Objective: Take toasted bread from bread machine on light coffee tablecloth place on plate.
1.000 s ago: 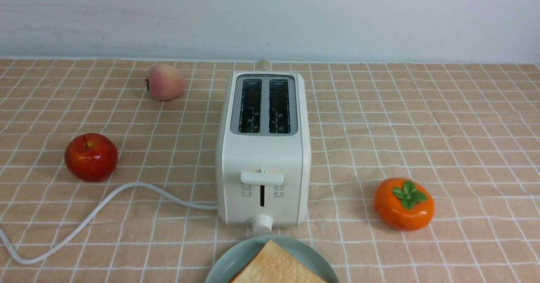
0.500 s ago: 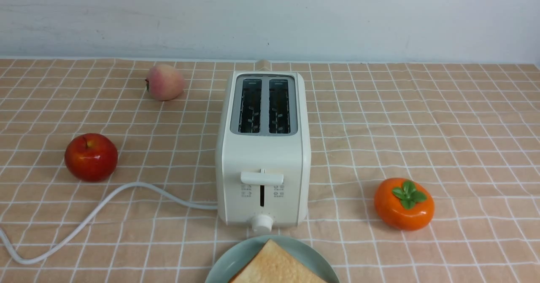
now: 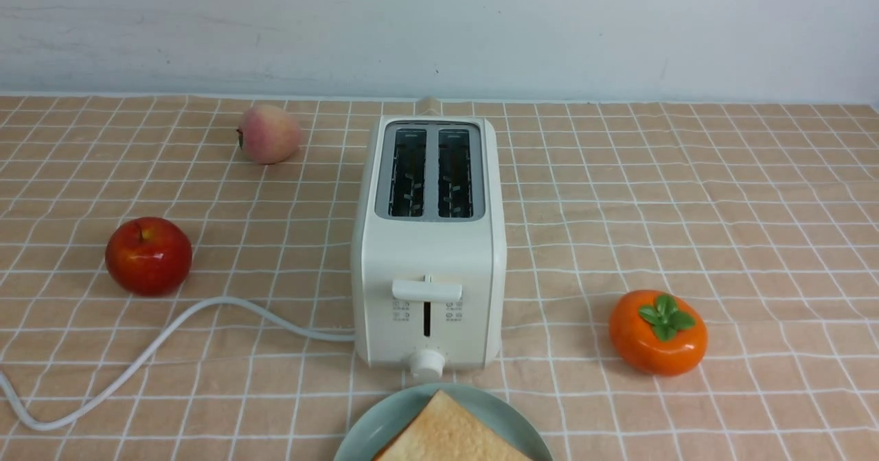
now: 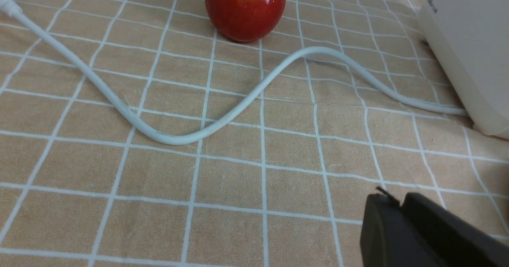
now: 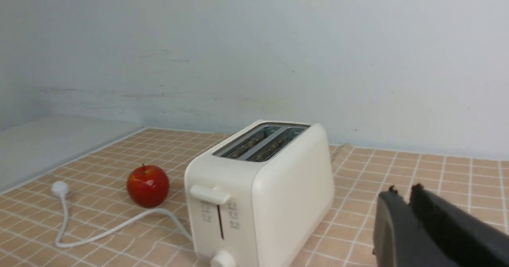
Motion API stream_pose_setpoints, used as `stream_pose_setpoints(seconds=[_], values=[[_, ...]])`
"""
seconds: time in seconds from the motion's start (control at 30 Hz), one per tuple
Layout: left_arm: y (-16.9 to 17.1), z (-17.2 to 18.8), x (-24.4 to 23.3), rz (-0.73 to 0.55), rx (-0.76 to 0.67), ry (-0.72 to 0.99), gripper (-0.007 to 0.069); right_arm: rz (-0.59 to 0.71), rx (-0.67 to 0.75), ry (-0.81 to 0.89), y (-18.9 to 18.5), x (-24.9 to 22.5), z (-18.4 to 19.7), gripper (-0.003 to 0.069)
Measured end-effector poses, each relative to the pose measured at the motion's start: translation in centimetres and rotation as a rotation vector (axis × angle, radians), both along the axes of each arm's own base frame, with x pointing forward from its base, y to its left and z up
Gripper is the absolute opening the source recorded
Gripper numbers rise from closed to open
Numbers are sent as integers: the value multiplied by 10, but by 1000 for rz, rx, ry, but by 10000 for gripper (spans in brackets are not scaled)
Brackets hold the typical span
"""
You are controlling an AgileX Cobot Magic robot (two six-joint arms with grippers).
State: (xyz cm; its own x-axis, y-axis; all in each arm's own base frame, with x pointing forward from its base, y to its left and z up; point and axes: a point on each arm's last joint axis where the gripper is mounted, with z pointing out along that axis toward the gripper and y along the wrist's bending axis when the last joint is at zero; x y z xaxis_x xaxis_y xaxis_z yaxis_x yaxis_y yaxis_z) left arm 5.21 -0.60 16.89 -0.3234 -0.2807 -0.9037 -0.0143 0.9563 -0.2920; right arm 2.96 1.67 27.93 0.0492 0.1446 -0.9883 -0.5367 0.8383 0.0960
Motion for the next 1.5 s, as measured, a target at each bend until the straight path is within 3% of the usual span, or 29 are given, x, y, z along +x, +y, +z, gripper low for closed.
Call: stream_pose_setpoints(seconds=[0.33,0.53,0.67,0.83,1.5], values=[[0,0,0,0,1,0,56,14,2,23,2,0,-3,72],[0,0,0,0,1,2,65,-211,-58,120,-1,14,-40,76],[0,0,0,-1,1,3,67,-414,-112,300,-9,24,-94,84],[0,-1,0,-1,1,4,67,-541,-121,396,-16,23,-105,89],[0,-1,0,-1,1,4,70,-551,-122,397,-17,23,-105,118]])
